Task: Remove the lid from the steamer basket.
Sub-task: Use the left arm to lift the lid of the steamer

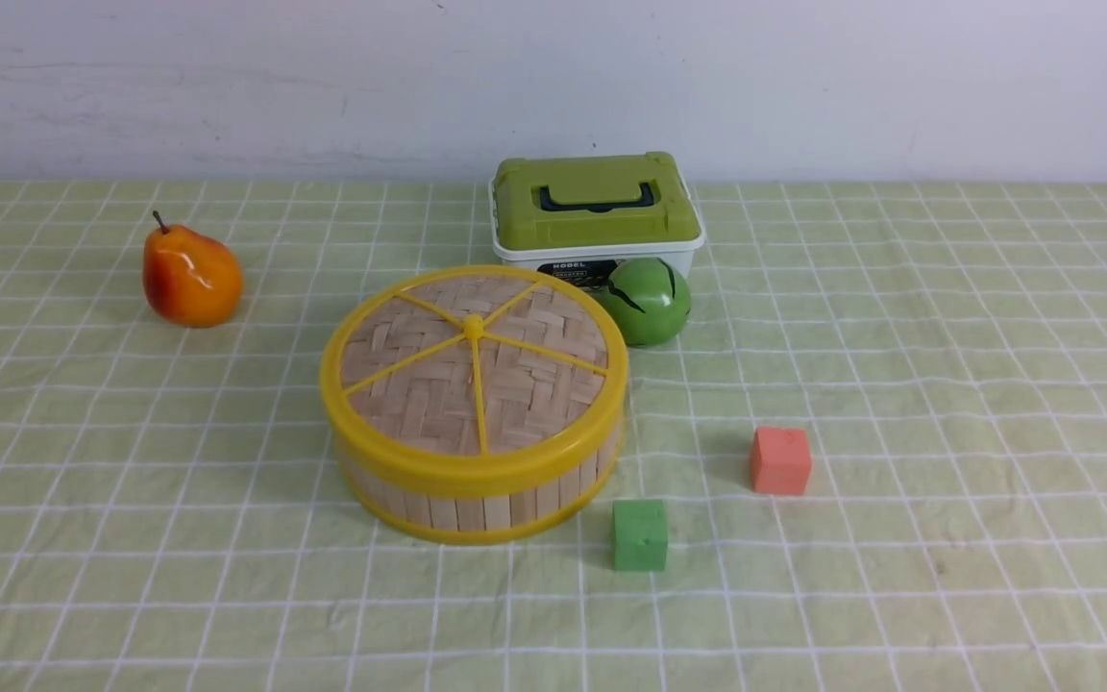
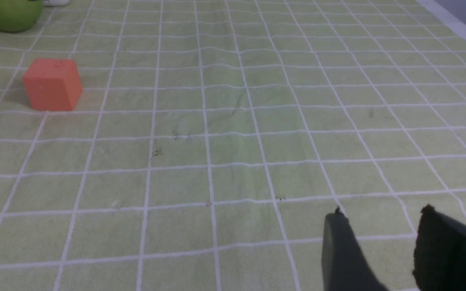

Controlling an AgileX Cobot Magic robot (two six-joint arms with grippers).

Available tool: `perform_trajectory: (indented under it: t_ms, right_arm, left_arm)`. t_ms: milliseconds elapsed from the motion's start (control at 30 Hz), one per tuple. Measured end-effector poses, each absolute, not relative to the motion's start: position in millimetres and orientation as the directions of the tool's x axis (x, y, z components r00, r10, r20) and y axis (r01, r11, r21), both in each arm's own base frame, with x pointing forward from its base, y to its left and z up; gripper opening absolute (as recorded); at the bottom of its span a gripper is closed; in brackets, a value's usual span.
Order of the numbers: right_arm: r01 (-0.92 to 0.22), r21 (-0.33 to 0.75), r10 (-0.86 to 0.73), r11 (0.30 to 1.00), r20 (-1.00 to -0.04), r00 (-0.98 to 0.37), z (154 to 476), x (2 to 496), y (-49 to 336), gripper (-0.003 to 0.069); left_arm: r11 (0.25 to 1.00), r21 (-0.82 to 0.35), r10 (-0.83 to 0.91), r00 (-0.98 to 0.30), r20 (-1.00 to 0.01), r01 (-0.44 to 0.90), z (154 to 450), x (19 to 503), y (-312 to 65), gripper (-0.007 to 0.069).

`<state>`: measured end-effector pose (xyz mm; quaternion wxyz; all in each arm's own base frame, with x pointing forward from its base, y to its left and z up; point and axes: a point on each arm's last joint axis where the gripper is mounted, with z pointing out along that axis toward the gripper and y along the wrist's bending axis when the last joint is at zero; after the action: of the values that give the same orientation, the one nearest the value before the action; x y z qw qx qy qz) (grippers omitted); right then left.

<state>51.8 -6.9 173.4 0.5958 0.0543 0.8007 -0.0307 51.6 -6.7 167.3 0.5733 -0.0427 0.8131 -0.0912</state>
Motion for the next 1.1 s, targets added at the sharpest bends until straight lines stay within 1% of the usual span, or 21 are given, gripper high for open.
perform_trajectory:
  t_ms: [833,900,1000,1033,1100]
  right_arm:
    - [0.124,0.016,0.05,0.992,-0.957,-0.284,173,52,-7,0.0242]
    - [0.124,0.016,0.05,0.992,-0.957,-0.284,173,52,-7,0.0242]
    - [0.124,0.016,0.05,0.992,-0.957,-0.284,173,52,-7,0.0242]
    - [0.124,0.016,0.05,0.992,-0.957,-0.284,173,52,-7,0.0242]
    - [0.124,0.016,0.05,0.992,-0.957,-0.284,173,52,-7,0.0242]
  left_arm:
    - [0.98,-0.194,-0.172,-0.329,-0.929,0.036,168,52,-7,0.0238]
    - [0.98,-0.195,-0.176,-0.282,-0.943,0.041,173,53,-6,0.0238]
    - [0.979,-0.198,-0.187,-0.158,-0.97,0.056,184,56,-5,0.0238]
    - [0.978,-0.199,-0.189,-0.137,-0.972,0.058,186,56,-5,0.0238]
    - [0.977,-0.199,-0.199,-0.012,-0.98,0.073,197,57,-4,0.0238]
